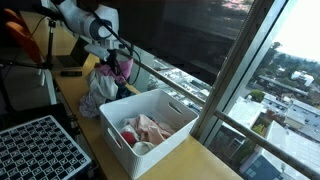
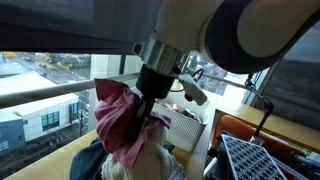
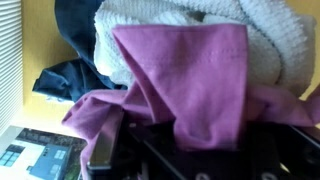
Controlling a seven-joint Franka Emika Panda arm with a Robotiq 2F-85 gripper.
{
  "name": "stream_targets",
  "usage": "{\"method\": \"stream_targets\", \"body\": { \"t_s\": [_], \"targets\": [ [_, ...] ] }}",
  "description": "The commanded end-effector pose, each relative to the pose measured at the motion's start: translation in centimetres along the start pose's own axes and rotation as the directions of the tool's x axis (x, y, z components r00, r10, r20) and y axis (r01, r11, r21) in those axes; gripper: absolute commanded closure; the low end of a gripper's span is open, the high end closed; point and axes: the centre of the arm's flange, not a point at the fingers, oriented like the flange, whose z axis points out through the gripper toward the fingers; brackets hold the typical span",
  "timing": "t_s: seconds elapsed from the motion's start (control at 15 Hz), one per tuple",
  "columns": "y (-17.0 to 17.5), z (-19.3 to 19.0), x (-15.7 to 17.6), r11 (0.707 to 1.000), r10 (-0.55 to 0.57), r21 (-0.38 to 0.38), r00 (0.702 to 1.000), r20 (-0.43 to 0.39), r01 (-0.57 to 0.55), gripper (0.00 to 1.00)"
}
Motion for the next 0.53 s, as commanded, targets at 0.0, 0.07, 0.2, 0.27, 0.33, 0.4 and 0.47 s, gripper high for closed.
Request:
{"method": "stream_targets", "body": {
  "t_s": [0.0,0.07,0.2,0.27,0.33,0.4,0.47],
  "targets": [
    [0.8,3.8,-0.2,1.0,0.025,0.007,0.999,0.034,-0.025,1.0],
    [1.3,5.0,-0.4,0.999,0.033,0.01,0.998,0.05,-0.034,1.0],
    [2.1,7.4,-0.8,0.999,0.051,0.01,0.995,0.088,-0.052,1.0],
    [2.4,8.5,-1.1,0.998,0.058,0.011,0.993,0.107,-0.059,1.0],
    [2.6,9.4,-1.4,0.998,0.062,0.01,0.991,0.121,-0.064,1.0],
    [2.5,10.0,-1.8,0.998,0.062,0.011,0.989,0.134,-0.064,1.0],
    [2.5,10.5,-2.2,0.998,0.063,0.012,0.987,0.145,-0.066,1.0]
  ]
}}
